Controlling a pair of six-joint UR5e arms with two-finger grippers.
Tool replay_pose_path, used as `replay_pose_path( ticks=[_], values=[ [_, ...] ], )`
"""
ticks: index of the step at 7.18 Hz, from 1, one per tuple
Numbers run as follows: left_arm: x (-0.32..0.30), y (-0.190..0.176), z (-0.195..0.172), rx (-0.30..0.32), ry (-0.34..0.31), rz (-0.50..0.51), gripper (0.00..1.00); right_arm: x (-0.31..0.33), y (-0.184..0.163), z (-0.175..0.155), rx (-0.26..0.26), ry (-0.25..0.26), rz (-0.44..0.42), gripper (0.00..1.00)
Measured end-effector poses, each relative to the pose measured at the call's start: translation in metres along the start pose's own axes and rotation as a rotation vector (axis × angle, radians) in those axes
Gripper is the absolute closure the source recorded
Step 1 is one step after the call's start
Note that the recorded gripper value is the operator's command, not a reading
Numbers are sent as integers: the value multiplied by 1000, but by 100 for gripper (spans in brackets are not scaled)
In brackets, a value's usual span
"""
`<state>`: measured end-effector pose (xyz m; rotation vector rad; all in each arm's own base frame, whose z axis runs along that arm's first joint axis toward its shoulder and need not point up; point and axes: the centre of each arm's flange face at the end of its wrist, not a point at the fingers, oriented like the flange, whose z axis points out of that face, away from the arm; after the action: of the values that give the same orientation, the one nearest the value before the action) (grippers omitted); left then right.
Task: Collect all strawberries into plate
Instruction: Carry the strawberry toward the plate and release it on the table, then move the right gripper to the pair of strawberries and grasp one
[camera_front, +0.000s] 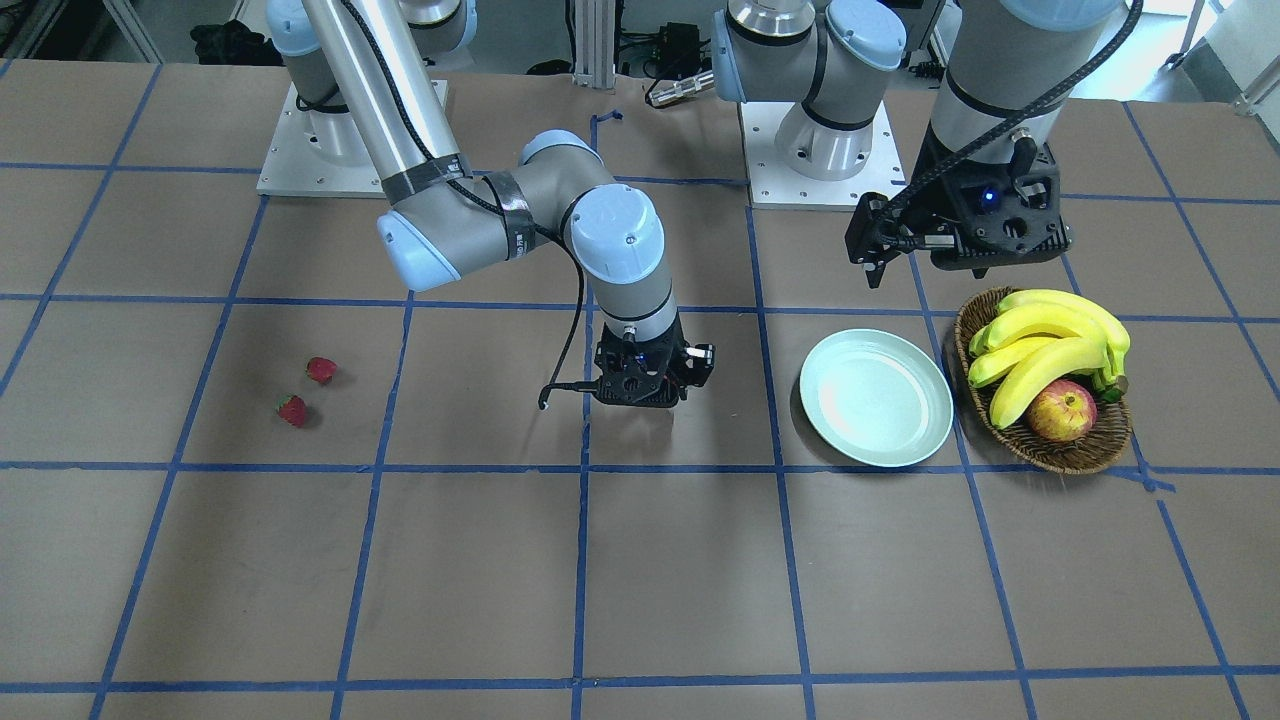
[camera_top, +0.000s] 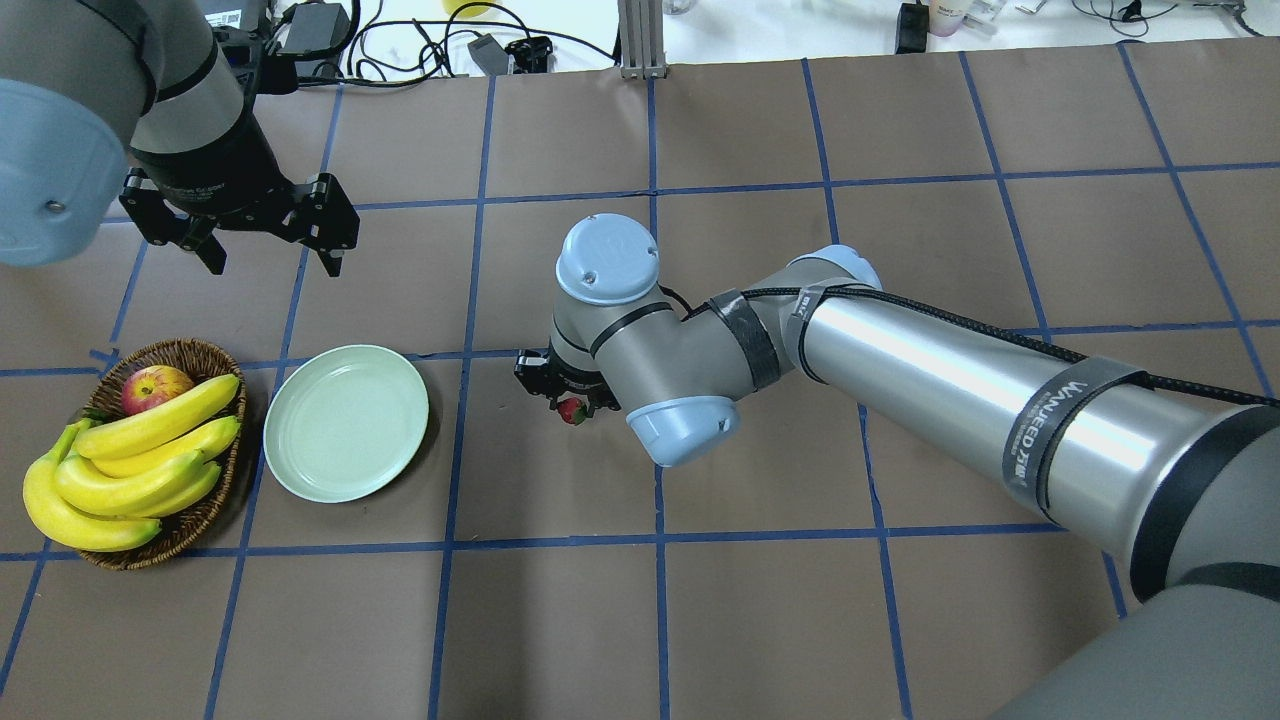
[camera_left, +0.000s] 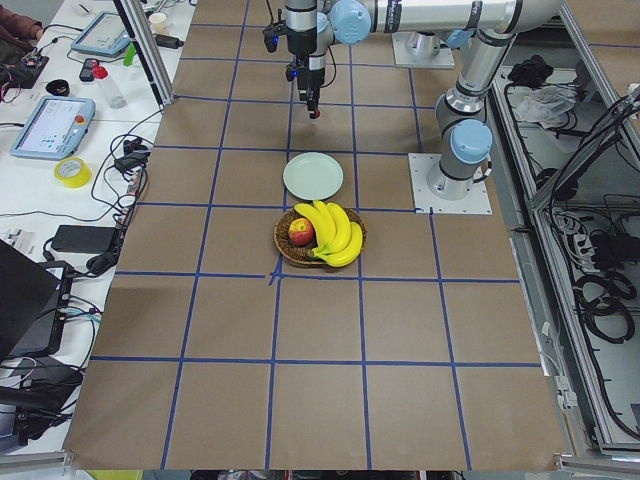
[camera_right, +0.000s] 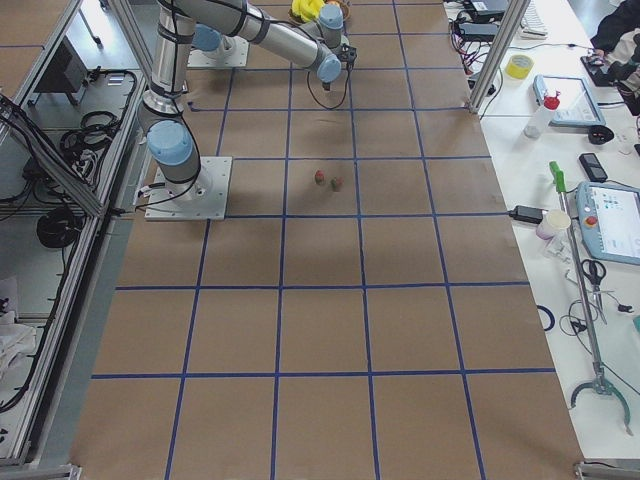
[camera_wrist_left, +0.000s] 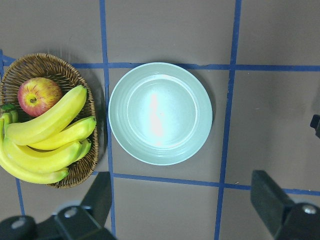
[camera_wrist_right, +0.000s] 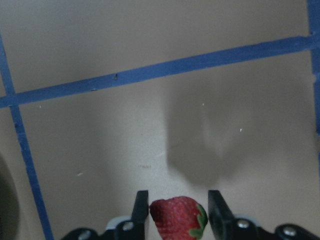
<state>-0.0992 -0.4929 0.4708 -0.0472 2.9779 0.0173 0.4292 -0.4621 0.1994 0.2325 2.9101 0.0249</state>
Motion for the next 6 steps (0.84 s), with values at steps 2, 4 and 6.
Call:
replay_pose_path(
  ticks=[2,4,6],
  values=[
    [0,0,0,0,0,0,0,4,2,-13,-18,30,-21,0],
    [0,0,0,0,0,1,0,47,-18,-61,-4,122,-24,0],
    [1,0,0,0,0,1,0,130,-42,-109,16,195,-31,0]
  ],
)
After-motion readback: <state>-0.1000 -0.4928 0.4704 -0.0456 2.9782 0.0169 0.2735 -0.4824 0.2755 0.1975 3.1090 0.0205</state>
